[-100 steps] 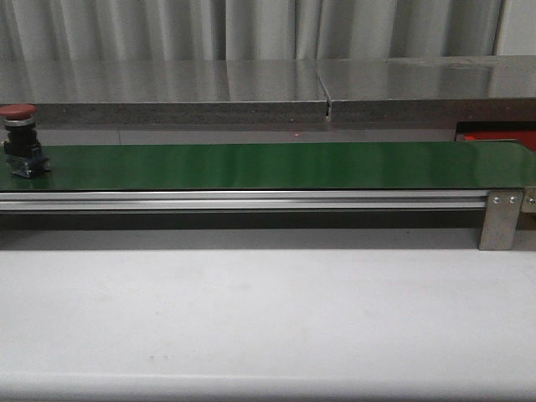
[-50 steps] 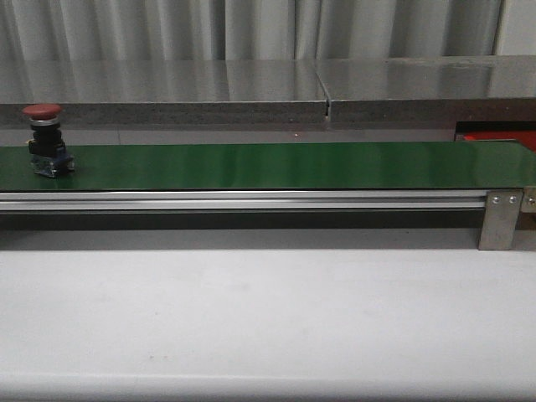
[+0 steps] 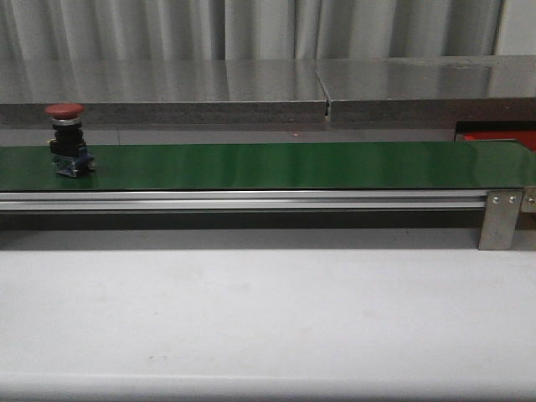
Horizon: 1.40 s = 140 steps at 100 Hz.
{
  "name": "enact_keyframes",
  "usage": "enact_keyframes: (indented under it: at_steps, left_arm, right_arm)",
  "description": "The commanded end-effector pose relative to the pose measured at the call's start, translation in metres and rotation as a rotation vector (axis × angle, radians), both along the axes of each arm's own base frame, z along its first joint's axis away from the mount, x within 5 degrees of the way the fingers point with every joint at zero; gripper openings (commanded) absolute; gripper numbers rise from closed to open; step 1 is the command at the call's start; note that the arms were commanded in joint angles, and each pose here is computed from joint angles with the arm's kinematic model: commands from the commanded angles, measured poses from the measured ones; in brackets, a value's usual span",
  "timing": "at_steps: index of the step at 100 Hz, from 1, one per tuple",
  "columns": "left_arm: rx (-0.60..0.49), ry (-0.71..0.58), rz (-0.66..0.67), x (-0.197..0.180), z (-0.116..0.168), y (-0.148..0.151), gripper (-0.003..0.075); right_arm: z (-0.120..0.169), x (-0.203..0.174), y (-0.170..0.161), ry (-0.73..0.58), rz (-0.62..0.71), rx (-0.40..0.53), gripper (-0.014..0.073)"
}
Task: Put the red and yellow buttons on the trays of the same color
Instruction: 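Move the left gripper to a yellow button and grasp it, then set the yellow button on the belt and release the left gripper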
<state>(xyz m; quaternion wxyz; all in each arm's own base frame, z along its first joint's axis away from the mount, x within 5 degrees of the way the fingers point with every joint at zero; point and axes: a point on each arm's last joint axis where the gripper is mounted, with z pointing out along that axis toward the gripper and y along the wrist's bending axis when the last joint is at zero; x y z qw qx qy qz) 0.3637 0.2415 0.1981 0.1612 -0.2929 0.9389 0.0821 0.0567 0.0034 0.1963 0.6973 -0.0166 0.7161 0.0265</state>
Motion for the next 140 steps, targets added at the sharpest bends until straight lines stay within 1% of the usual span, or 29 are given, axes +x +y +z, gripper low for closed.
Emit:
enact_keyframes:
  at_steps: [1,21,32,40,47,54,66,70,78,86,106,120,131,140]
  left_arm:
    - [0.053,-0.092,0.007,0.003,0.026,0.002,0.0608]
    - [0.033,-0.064,0.009,0.005,0.012,0.003,0.0608]
    - [0.029,-0.06,0.009,0.006,0.01,0.003,0.0606]
    - [0.03,-0.062,0.009,0.006,0.01,0.003,0.0573]
    - [0.031,-0.064,0.009,0.006,0.01,0.003,0.0512]
    - [0.031,-0.064,0.009,0.006,0.01,0.003,0.0427]
    - [0.031,-0.058,0.009,0.005,0.011,0.003,0.0237]
    - [0.03,-0.056,0.009,0.005,0.013,0.003,0.0185]
    - [0.043,-0.061,0.007,0.003,0.022,0.002,0.0071]
    - [0.057,-0.068,0.008,0.002,0.035,0.002,-0.0015]
    - [0.095,-0.126,0.011,-0.008,0.079,-0.004,-0.0019]
    - [0.112,-0.191,0.003,-0.018,0.113,-0.018,-0.0019]
    - [0.09,-0.261,-0.069,-0.022,0.137,-0.037,-0.0019]
    - [0.034,-0.317,-0.157,-0.02,0.15,-0.057,-0.0019]
  right_arm:
    - [0.014,-0.002,0.0,-0.116,-0.005,-0.001,-0.0118]
    - [0.014,-0.002,0.0,-0.116,-0.005,-0.001,-0.0118]
    - [0.014,-0.002,0.0,-0.116,-0.005,-0.001,-0.0118]
    - [0.014,-0.002,0.0,-0.116,-0.005,-0.001,-0.0118]
    - [0.014,-0.002,0.0,-0.116,-0.005,-0.001,-0.0118]
    - [0.014,-0.002,0.0,-0.116,-0.005,-0.001,-0.0118]
    - [0.014,-0.002,0.0,-0.116,-0.005,-0.001,-0.0118]
    - [0.014,-0.002,0.0,-0.116,-0.005,-0.001,-0.0118]
    - [0.014,-0.002,0.0,-0.116,-0.005,-0.001,-0.0118]
    - [0.014,-0.002,0.0,-0.116,-0.005,-0.001,-0.0118]
    - [0.014,-0.002,0.0,-0.116,-0.005,-0.001,-0.0118]
    - [0.014,-0.002,0.0,-0.116,-0.005,-0.001,-0.0118]
    - [0.014,-0.002,0.0,-0.116,-0.005,-0.001,-0.0118]
    - [0.014,-0.002,0.0,-0.116,-0.005,-0.001,-0.0118]
